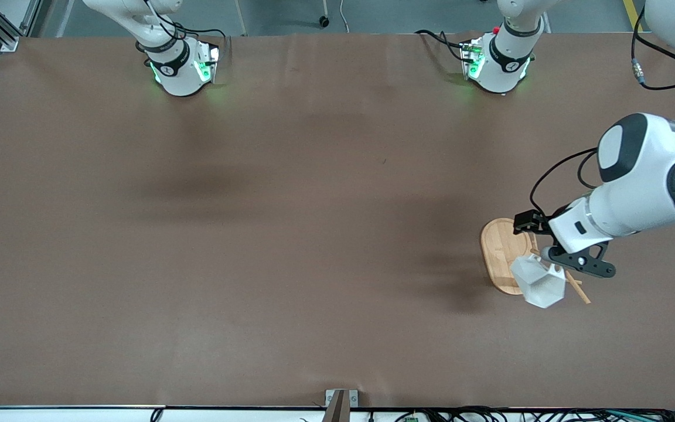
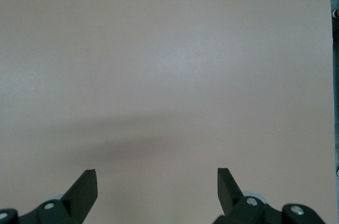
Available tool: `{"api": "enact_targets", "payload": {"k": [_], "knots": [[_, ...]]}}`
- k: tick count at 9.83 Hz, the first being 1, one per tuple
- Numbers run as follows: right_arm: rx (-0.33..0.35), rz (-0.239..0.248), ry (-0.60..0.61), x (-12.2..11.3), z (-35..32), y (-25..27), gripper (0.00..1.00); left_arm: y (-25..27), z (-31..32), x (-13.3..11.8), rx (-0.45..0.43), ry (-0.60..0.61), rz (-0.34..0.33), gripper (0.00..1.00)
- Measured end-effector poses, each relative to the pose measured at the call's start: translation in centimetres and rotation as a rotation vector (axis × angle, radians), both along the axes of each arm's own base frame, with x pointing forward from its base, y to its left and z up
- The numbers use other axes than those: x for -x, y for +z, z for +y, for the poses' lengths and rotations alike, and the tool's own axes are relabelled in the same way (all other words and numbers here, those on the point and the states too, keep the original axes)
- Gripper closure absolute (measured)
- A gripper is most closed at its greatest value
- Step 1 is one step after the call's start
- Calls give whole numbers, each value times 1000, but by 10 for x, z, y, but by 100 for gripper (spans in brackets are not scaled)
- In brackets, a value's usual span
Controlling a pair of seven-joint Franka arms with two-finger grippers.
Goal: Hang cup on rack
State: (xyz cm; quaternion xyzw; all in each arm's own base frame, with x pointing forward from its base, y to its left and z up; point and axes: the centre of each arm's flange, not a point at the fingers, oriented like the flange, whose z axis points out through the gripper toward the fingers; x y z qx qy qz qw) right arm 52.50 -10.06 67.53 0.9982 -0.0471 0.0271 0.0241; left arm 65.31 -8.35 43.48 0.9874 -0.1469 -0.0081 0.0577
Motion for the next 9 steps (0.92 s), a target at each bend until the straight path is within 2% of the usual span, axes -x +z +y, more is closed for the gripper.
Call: {"api": "enact_targets", "payload": {"k": [3, 7, 9], "knots": [[0, 1, 0, 0, 0, -1, 0, 62, 9, -2, -17, 52, -40, 0], [0, 3, -1, 0, 0, -1, 0, 145, 3, 20, -63, 160, -116, 0], [0, 3, -1, 0, 0, -1, 0, 172, -1, 36, -90, 175, -140, 0]]}}
